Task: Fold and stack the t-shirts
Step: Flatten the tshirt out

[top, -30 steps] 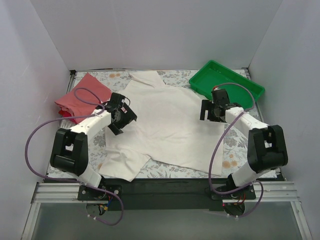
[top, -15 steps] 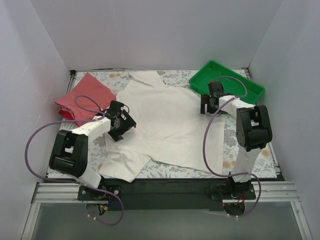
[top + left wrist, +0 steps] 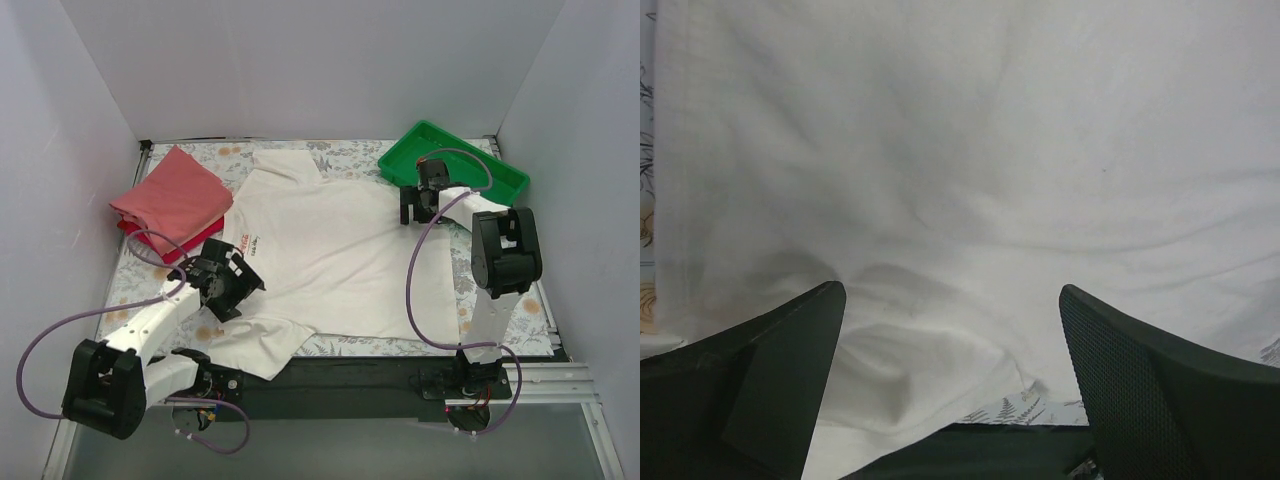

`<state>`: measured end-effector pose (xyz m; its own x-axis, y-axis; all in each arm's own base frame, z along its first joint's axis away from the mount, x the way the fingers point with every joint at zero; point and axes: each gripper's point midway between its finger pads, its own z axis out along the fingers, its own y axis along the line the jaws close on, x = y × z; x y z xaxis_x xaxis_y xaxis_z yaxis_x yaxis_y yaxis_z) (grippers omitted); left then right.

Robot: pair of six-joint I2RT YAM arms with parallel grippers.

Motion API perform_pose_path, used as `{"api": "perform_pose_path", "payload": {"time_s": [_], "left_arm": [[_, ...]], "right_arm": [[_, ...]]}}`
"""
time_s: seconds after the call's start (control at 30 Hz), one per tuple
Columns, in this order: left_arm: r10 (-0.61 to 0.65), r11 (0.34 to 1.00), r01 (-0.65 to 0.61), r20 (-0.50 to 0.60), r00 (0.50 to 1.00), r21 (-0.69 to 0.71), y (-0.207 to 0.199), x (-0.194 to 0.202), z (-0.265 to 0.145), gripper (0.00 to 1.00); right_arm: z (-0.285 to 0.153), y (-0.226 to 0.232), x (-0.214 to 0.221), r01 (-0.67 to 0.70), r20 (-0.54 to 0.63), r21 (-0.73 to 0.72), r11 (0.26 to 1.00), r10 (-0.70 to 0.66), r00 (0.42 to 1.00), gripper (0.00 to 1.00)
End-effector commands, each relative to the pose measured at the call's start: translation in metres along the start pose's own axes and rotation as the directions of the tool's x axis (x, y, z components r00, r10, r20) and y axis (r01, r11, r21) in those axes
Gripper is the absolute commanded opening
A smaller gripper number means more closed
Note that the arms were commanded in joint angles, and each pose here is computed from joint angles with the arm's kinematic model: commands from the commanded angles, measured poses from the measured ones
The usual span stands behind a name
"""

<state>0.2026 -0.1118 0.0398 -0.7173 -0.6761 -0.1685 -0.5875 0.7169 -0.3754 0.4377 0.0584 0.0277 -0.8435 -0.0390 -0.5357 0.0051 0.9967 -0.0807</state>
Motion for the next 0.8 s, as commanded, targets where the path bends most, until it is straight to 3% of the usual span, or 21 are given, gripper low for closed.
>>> {"api": "perform_pose_path", "payload": {"time_s": [0.0,0.23,0.43,0.6,0.77], "left_arm": [[0.004,1.000,-0.005,0.041,0.999,0.009,-0.003,-0.006,-0.022,0.88],[0.051,0.990,-0.066,0.120,0.992,0.121,-0.053,-0.037,-0.034,0.88],[0.099,0.983,-0.107,0.061,0.993,0.148,-0.088,-0.046,-0.002,0.88],[0.103,0.988,-0.105,0.026,0.994,0.114,-0.087,-0.044,0.027,0.88],[0.088,0.996,-0.087,0.020,0.996,-0.032,-0.055,-0.044,0.050,0.89]], "right_arm": [[-0.024,0.021,-0.024,0.017,0.062,-0.150,0.989,-0.008,0.998,0.98],[-0.036,0.055,-0.050,0.043,0.104,-0.332,0.942,-0.009,0.995,0.98],[-0.020,0.070,-0.074,0.060,0.127,-0.371,0.927,-0.013,0.992,0.98],[-0.010,0.085,-0.083,0.087,0.136,-0.401,0.912,-0.035,0.990,0.98],[0.011,0.088,-0.077,0.104,0.118,-0.366,0.925,-0.065,0.991,0.98]]}}
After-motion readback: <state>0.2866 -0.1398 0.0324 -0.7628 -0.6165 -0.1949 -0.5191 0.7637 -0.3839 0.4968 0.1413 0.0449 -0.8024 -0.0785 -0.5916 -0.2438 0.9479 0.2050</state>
